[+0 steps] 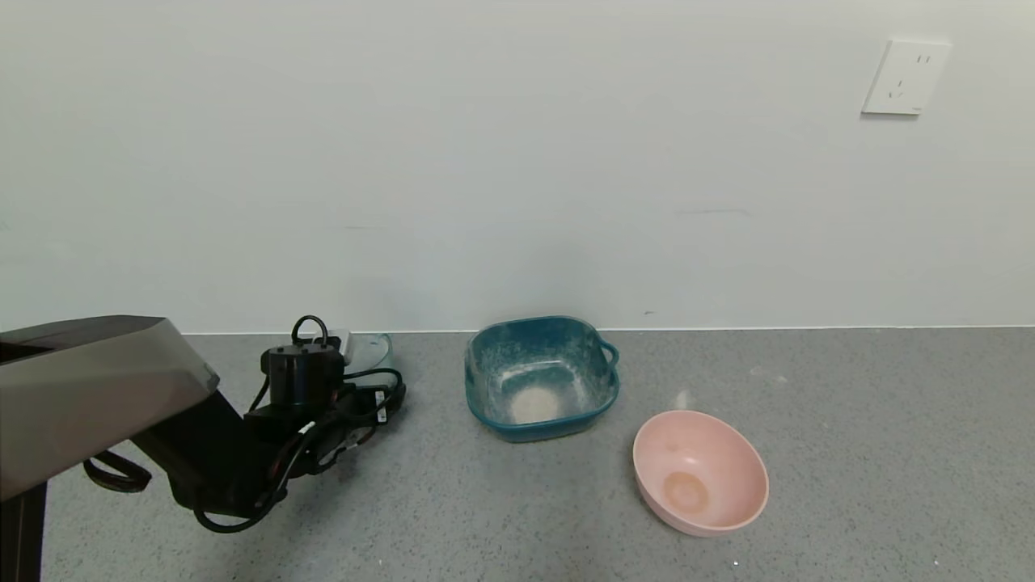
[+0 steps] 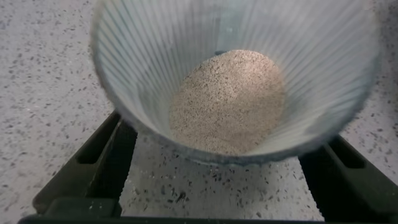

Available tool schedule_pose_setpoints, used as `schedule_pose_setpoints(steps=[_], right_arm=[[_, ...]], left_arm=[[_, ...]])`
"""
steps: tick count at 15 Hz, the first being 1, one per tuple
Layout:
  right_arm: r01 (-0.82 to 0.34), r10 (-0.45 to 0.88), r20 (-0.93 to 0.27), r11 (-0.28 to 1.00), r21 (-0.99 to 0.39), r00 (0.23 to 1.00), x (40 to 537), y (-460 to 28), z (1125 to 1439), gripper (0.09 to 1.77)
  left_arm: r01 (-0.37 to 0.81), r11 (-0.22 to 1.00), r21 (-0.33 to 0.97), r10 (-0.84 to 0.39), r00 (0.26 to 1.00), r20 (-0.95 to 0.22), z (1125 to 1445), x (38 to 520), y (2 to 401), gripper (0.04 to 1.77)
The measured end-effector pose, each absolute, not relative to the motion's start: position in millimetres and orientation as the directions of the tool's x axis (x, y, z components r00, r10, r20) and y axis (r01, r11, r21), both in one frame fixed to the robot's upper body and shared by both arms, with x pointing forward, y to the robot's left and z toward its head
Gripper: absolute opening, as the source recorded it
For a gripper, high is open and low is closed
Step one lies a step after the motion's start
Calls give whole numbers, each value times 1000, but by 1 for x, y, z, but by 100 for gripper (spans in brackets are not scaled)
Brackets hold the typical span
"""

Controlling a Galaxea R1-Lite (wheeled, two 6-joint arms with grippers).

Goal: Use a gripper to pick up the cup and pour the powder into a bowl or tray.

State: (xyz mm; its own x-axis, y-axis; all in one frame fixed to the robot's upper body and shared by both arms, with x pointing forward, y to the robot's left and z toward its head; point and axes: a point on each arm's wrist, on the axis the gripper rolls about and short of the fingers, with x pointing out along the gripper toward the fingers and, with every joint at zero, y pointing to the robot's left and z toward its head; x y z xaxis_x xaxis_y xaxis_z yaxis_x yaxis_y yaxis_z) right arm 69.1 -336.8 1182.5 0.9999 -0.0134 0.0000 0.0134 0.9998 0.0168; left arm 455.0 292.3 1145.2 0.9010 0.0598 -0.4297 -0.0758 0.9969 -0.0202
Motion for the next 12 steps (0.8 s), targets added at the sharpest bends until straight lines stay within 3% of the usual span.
schedule_pose_setpoints(steps=[4, 8, 12], right_arm=[[13, -13, 0, 1000, 16, 1000, 69, -337, 1182, 171], [13, -13, 0, 1000, 17, 1000, 69, -337, 1182, 171], [14, -14, 0, 1000, 17, 1000, 69, -337, 1182, 171]], left_arm=[[-59, 998, 5, 55, 890, -454, 1184, 432, 294, 167], [-47, 999, 15, 49, 899, -435, 1243, 395, 297, 169], [-38, 999, 32, 47, 937, -346, 1305, 342, 305, 170]])
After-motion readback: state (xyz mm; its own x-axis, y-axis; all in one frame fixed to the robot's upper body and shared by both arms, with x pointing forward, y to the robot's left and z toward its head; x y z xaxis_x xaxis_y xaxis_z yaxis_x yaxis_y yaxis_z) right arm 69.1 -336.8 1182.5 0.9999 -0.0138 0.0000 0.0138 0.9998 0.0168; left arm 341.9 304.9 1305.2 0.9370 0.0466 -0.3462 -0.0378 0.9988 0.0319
